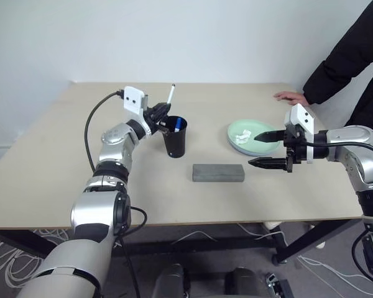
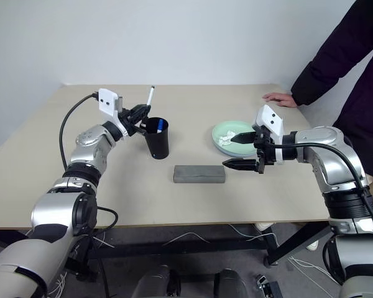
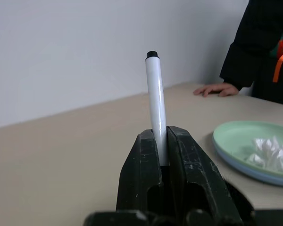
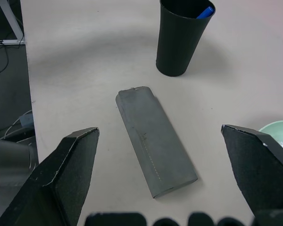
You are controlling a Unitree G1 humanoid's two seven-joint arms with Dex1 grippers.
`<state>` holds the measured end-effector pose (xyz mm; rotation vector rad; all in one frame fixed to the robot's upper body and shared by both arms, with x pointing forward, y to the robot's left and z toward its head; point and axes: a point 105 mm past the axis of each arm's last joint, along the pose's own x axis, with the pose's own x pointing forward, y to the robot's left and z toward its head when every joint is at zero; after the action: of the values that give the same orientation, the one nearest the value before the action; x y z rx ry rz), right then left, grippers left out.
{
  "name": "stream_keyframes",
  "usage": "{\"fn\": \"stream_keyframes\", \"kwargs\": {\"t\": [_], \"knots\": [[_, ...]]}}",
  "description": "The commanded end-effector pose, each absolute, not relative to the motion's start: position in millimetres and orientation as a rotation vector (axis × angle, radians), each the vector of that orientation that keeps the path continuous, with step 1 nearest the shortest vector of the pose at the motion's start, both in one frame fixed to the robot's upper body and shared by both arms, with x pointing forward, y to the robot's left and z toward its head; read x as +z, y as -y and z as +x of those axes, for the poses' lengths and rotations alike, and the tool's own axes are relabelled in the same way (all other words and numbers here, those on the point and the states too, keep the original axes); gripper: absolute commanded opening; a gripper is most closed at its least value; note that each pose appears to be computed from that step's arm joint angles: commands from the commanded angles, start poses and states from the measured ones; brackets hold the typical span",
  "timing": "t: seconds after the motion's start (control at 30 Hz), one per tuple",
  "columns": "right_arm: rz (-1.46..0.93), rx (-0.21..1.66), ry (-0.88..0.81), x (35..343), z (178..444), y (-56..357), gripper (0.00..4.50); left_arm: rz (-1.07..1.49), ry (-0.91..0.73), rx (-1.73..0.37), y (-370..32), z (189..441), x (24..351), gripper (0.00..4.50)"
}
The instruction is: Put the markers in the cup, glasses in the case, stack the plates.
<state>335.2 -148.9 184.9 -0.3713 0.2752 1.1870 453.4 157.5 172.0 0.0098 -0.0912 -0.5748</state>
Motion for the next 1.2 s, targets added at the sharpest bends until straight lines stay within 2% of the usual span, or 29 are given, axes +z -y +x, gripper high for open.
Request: {"fn": "stream_keyframes", "kwargs": {"t": [0.03, 0.37, 0.47, 0.8, 0.83, 1.03, 1.2], "knots": [[-0.39, 1.184, -0.218, 201, 337, 148, 4.5, 0.027, 0.154, -0.584, -152, 455, 189, 0.02], [-0.39, 1.172, -0.212, 203, 339, 150, 4.5, 0.02, 0.13, -0.608, -142, 453, 178, 0.02], [-0.39, 1.171, -0.212, 203, 339, 151, 4.5, 0.017, 0.123, -0.618, -140, 453, 175, 0.81], [-0.391, 1.17, -0.208, 205, 340, 150, 4.5, 0.017, 0.116, -0.628, -140, 451, 172, 4.34], [-0.391, 1.17, -0.208, 205, 340, 150, 4.5, 0.017, 0.118, -0.626, -141, 451, 173, 4.47], [-0.389, 1.169, -0.206, 204, 341, 149, 4.5, 0.023, 0.184, -0.649, -146, 449, 196, 4.47], [-0.376, 1.151, -0.207, 202, 341, 152, 4.5, 0.089, 0.226, -0.791, -169, 423, 231, 4.47]]}}
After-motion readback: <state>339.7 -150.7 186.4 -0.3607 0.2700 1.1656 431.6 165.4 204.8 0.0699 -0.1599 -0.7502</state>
